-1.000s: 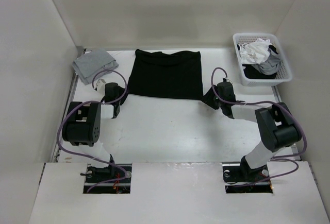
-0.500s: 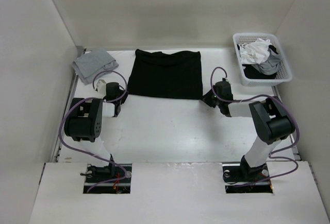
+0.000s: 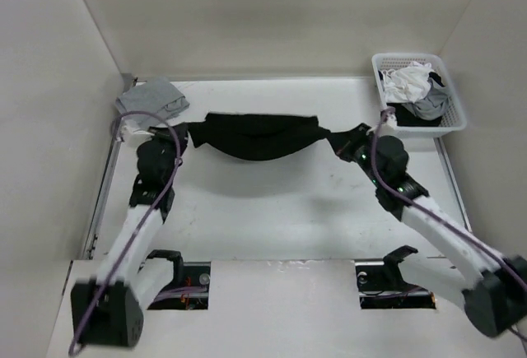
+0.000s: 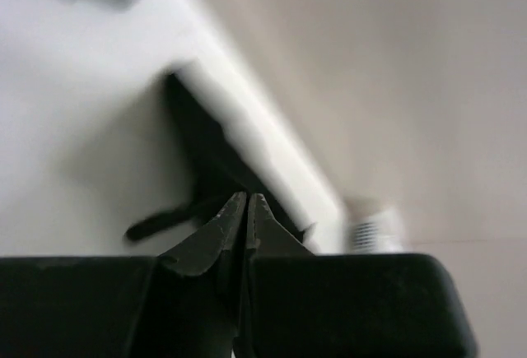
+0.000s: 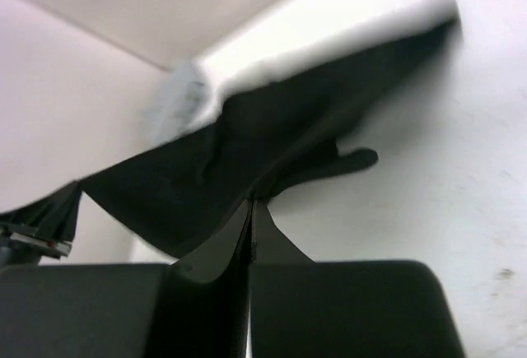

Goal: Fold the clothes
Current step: Fold the tank top

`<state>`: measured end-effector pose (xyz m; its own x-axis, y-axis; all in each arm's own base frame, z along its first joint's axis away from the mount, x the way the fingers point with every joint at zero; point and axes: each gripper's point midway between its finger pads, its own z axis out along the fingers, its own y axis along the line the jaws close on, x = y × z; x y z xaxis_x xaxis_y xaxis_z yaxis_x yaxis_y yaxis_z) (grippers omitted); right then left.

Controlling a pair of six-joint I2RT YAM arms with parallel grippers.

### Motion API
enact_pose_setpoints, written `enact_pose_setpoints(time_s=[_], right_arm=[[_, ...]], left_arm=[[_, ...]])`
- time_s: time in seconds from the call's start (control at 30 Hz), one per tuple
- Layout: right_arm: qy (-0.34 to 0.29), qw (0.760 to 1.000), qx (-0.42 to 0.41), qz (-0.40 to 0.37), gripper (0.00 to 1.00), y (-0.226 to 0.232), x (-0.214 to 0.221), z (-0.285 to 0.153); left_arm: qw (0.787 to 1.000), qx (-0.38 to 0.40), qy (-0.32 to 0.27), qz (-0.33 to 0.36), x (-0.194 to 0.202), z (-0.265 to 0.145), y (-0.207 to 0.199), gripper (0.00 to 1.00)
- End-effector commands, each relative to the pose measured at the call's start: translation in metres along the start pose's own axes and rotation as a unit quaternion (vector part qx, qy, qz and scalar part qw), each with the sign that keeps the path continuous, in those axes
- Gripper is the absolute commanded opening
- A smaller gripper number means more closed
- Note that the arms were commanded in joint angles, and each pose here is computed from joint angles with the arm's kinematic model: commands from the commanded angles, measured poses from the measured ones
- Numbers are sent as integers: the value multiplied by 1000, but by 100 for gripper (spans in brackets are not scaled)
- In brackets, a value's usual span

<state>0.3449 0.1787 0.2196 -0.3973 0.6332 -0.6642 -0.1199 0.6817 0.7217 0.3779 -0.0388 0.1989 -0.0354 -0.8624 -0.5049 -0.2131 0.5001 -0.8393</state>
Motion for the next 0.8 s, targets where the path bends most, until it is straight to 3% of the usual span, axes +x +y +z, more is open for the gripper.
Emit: enact_pose_setpoints(time_s=[0.0, 0.2, 0.3, 0.4, 0.53, 0.77], right_arm=[[-50, 997, -11, -59, 0, 35, -30, -61], [-95, 990, -74, -69, 0, 98, -73, -172], [-93, 990, -78, -75, 0, 106, -76, -187], [-84, 990, -56, -99, 0, 103, -67, -170], [-63, 991, -26, -117, 0, 87, -55, -119], [15, 998, 24, -64, 0, 5, -47, 23]], left_arm=[[996, 70, -54, 17, -45, -65, -52, 0], [986, 142, -67, 46, -81, -175, -106, 0], [988, 135, -58, 57, -79, -183, -103, 0], [991, 105, -39, 68, -66, -163, -88, 0], [995, 51, -7, 89, -39, -105, -63, 0], [997, -22, 36, 70, 5, 18, -30, 0]])
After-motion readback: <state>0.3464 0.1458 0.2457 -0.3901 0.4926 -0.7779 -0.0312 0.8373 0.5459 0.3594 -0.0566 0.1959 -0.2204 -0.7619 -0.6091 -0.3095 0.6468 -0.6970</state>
